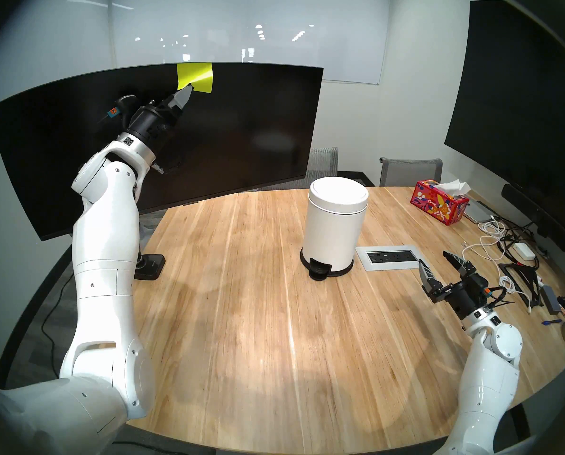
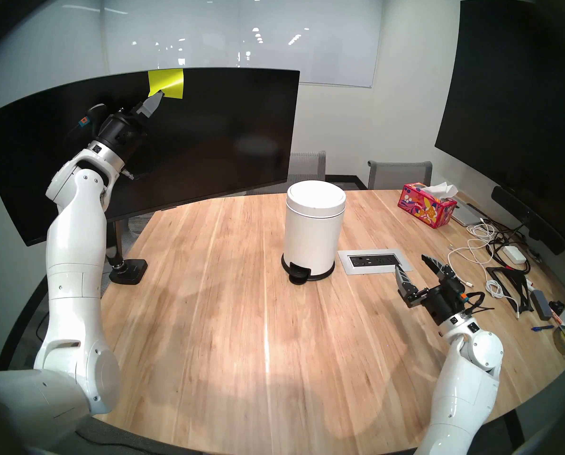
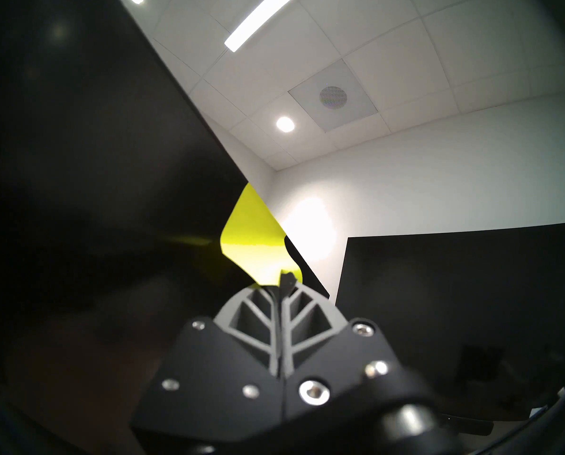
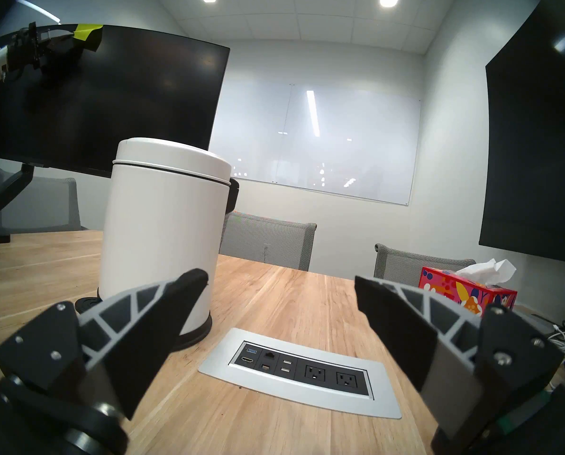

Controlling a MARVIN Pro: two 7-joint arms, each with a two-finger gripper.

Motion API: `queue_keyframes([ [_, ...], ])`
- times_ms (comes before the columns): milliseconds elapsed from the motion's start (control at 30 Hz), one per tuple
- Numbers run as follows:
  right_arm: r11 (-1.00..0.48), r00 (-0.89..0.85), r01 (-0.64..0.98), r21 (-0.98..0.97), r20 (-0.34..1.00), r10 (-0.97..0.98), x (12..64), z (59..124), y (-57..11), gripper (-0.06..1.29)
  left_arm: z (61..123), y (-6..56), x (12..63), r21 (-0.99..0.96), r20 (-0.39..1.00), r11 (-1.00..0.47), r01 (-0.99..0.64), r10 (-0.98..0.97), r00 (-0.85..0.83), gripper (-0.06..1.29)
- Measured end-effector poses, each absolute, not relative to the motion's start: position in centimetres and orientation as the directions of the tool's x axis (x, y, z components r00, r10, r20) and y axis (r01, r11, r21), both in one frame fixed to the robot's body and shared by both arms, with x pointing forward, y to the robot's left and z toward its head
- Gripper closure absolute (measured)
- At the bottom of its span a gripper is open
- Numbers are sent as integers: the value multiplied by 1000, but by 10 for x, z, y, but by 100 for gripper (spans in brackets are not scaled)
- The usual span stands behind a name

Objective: Peel the sticky note off the monitor, open the trash can lid and drop the sticker into the trash can

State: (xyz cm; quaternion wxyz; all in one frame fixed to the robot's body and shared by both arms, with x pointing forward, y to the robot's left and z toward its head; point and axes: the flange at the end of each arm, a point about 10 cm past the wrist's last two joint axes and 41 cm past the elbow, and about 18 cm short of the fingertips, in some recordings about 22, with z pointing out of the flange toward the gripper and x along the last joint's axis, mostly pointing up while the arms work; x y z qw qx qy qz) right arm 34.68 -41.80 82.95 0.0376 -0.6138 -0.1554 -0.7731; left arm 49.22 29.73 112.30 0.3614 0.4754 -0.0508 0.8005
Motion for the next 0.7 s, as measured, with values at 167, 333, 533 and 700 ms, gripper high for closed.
queue_keyframes([
  [167,-949,-244,249,194,961,133,347,830,-418,0,1123,295,488,257,798,-729,-635,531,-287,125],
  [333,-949,-244,249,194,961,133,347,830,-418,0,1123,290,483,259,799,-718,-647,535,-275,125],
  [533,-949,-244,249,194,961,133,347,830,-418,0,1122,287,478,262,799,-708,-656,540,-264,125],
  [700,-949,-244,249,194,961,133,347,830,-418,0,1125,285,476,260,798,-704,-661,542,-263,125],
])
